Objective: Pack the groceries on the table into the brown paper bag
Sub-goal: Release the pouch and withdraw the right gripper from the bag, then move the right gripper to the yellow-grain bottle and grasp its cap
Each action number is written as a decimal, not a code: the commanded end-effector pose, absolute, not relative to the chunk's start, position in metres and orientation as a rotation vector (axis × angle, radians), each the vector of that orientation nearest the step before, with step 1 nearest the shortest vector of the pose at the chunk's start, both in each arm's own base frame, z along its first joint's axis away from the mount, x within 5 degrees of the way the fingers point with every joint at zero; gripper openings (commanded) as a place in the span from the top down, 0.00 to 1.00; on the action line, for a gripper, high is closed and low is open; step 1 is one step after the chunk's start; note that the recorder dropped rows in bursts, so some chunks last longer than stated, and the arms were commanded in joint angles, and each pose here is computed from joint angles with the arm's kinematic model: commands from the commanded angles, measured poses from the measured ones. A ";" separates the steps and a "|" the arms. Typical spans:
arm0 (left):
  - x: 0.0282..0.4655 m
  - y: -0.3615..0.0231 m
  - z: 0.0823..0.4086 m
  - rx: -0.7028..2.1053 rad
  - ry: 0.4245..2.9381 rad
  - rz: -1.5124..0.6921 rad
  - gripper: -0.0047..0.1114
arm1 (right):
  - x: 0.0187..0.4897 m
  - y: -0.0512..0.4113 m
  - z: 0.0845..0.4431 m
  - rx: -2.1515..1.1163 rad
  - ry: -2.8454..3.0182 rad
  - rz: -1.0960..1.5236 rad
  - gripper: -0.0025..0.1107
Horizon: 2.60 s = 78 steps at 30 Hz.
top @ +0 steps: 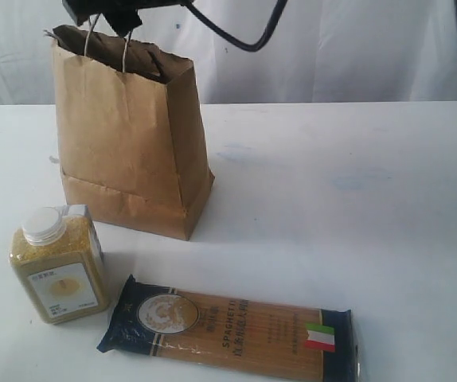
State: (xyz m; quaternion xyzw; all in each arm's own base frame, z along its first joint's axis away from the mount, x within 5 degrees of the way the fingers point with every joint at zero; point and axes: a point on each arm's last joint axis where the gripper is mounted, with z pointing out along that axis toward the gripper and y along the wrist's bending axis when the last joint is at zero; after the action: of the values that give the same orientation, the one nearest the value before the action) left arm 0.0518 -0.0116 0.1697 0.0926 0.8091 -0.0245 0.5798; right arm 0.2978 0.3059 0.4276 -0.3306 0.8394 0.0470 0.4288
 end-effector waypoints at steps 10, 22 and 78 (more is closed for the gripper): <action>0.052 -0.011 0.169 0.212 1.887 -0.055 0.96 | 0.230 0.290 0.482 -0.837 2.022 0.135 0.41; 0.052 -0.011 0.169 0.212 1.887 -0.055 0.96 | 0.166 0.240 0.473 -0.822 2.062 0.093 0.42; 0.052 -0.011 0.169 0.212 1.887 -0.055 0.96 | 0.183 0.326 0.342 -1.700 1.863 0.179 0.42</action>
State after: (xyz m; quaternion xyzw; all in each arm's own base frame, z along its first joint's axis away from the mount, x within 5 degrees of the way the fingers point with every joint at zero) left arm 0.0518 -0.0116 0.1697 0.0926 0.8091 -0.0245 0.5798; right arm 0.1675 0.3214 0.3429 -0.6344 0.7008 0.0807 0.3160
